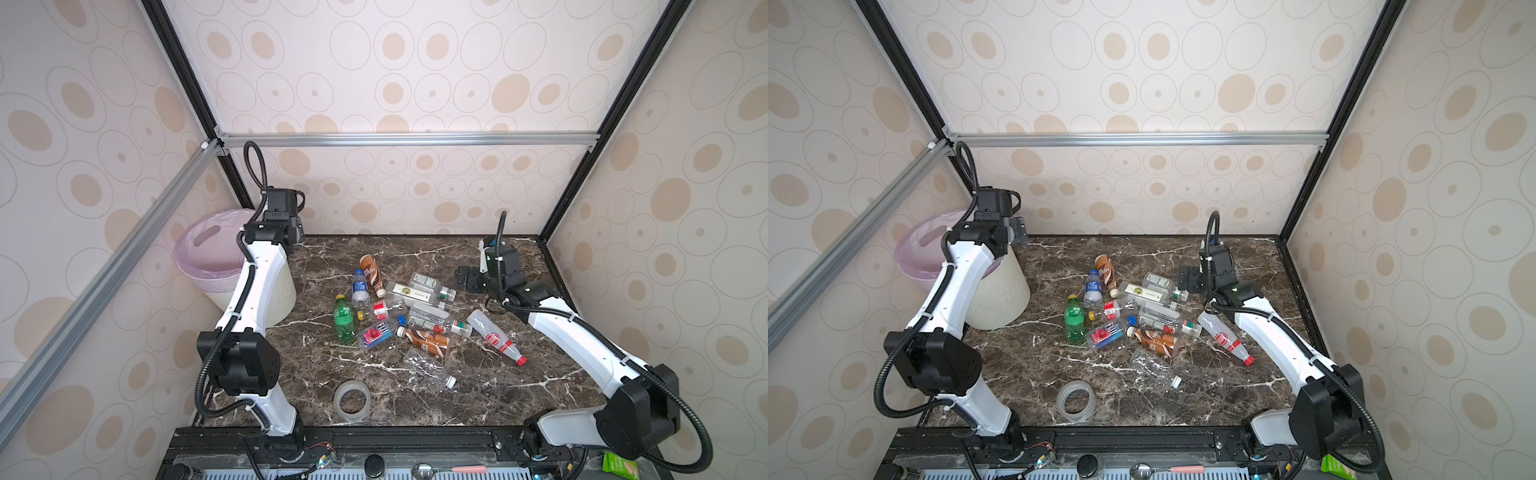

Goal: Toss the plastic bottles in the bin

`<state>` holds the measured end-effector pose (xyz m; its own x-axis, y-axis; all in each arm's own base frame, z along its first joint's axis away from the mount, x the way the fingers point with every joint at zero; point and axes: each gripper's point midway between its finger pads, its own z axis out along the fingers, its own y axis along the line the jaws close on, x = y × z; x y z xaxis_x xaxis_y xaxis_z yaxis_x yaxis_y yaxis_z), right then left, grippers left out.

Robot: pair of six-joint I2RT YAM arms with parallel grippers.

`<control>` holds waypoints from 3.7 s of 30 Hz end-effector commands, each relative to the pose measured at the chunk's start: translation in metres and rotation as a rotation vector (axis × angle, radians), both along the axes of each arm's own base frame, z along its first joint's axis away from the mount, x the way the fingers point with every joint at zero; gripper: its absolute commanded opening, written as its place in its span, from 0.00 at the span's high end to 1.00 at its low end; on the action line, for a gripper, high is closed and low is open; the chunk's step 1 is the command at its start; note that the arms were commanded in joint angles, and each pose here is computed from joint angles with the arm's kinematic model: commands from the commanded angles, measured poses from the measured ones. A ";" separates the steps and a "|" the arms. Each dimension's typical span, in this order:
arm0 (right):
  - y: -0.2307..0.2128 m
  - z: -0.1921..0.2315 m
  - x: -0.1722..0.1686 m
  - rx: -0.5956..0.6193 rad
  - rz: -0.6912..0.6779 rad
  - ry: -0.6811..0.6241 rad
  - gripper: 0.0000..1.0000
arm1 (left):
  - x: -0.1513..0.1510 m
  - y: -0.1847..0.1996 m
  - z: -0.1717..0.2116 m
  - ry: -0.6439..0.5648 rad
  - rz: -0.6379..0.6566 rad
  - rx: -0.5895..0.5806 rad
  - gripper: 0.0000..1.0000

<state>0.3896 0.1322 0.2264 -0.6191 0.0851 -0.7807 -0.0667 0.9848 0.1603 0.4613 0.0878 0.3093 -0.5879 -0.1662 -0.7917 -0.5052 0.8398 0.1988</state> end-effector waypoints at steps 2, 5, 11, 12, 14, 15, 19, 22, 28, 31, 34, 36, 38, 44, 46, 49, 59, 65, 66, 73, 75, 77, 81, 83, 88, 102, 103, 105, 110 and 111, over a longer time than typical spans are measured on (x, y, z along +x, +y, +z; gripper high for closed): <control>0.006 0.020 0.003 -0.020 0.011 -0.028 0.00 | 0.007 -0.008 -0.036 0.090 -0.041 -0.096 0.01; 0.010 0.024 0.002 -0.036 0.021 -0.034 0.00 | 0.012 -0.010 -0.043 0.102 -0.052 -0.110 0.05; 0.005 0.026 0.001 -0.066 -0.005 -0.054 0.00 | 0.022 -0.014 -0.053 0.135 -0.075 -0.120 0.26; 0.003 0.027 0.001 -0.069 -0.013 -0.061 0.00 | 0.023 -0.014 -0.054 0.142 -0.080 -0.120 0.31; 0.001 0.029 0.001 -0.068 -0.022 -0.076 0.00 | 0.025 -0.016 -0.054 0.149 -0.088 -0.127 0.44; 0.001 0.029 0.001 -0.068 -0.025 -0.081 0.00 | 0.026 -0.016 -0.054 0.149 -0.091 -0.129 0.50; 0.000 0.030 0.002 -0.068 -0.034 -0.088 0.00 | 0.031 -0.024 -0.046 0.125 -0.123 -0.161 0.69; -0.002 0.029 0.002 -0.074 -0.039 -0.085 0.00 | 0.036 -0.032 -0.042 0.109 -0.157 -0.190 0.81; -0.005 0.029 0.000 -0.081 -0.049 -0.089 0.00 | 0.052 -0.050 -0.040 0.094 -0.223 -0.233 0.98; -0.006 0.031 0.000 -0.082 -0.054 -0.094 0.00 | 0.062 -0.070 -0.033 0.078 -0.278 -0.236 1.00; -0.008 0.031 -0.001 -0.086 -0.059 -0.097 0.00 | 0.072 -0.086 -0.025 0.065 -0.313 -0.214 1.00; -0.008 0.031 -0.001 -0.087 -0.060 -0.098 0.00 | 0.077 -0.095 -0.023 0.065 -0.332 -0.208 1.00; -0.009 0.031 -0.002 -0.091 -0.061 -0.097 0.00 | 0.082 -0.106 -0.022 0.066 -0.356 -0.216 1.00; -0.010 0.028 -0.002 -0.100 -0.064 -0.090 0.00 | 0.090 -0.137 -0.020 0.049 -0.410 -0.232 1.00; -0.010 0.027 -0.003 -0.101 -0.065 -0.087 0.00 | 0.090 -0.145 -0.018 0.043 -0.427 -0.246 1.00; -0.010 0.026 -0.002 -0.101 -0.067 -0.084 0.00 | 0.091 -0.160 -0.018 0.033 -0.459 -0.257 0.99; -0.012 0.028 -0.004 -0.113 -0.065 -0.075 0.00 | 0.099 -0.165 -0.027 0.037 -0.466 -0.234 0.77; -0.006 0.020 -0.006 -0.116 -0.034 -0.031 0.00 | 0.095 -0.167 0.005 -0.035 -0.496 -0.197 0.39; -0.007 0.019 -0.007 -0.118 -0.034 -0.024 0.00 | 0.093 -0.166 0.012 -0.050 -0.495 -0.185 0.30; -0.014 0.006 -0.019 -0.153 -0.033 0.016 0.00 | 0.080 -0.179 0.054 -0.147 -0.535 -0.129 0.01; -0.019 0.000 -0.024 -0.170 -0.038 0.032 0.00 | 0.075 -0.184 0.067 -0.176 -0.546 -0.120 0.01; -0.025 -0.008 -0.031 -0.189 -0.053 0.051 0.00 | 0.070 -0.193 0.077 -0.195 -0.568 -0.113 0.01; -0.044 -0.030 -0.048 -0.252 -0.102 0.108 0.00 | 0.056 -0.222 0.095 -0.234 -0.612 -0.065 0.01; -0.057 -0.043 -0.059 -0.301 -0.134 0.157 0.00 | 0.047 -0.242 0.101 -0.250 -0.642 -0.019 0.01; -0.079 -0.075 -0.085 -0.366 -0.179 0.239 0.00 | 0.019 -0.301 0.091 -0.279 -0.729 -0.004 0.01; -0.095 -0.131 -0.109 -0.325 -0.234 0.383 0.04 | -0.053 -0.405 -0.028 -0.159 -0.939 -0.063 0.01; -0.094 -0.133 -0.108 -0.315 -0.224 0.388 0.04 | -0.055 -0.400 -0.029 -0.161 -0.927 -0.060 0.01; -0.092 -0.140 -0.106 -0.302 -0.197 0.420 0.05 | -0.061 -0.392 -0.027 -0.179 -0.916 -0.068 0.01; -0.086 -0.157 -0.101 -0.320 -0.131 0.542 0.07 | -0.071 -0.385 -0.025 -0.256 -0.914 -0.116 0.01; -0.086 -0.160 -0.100 -0.334 -0.126 0.569 0.07 | -0.071 -0.383 -0.026 -0.261 -0.903 -0.126 0.01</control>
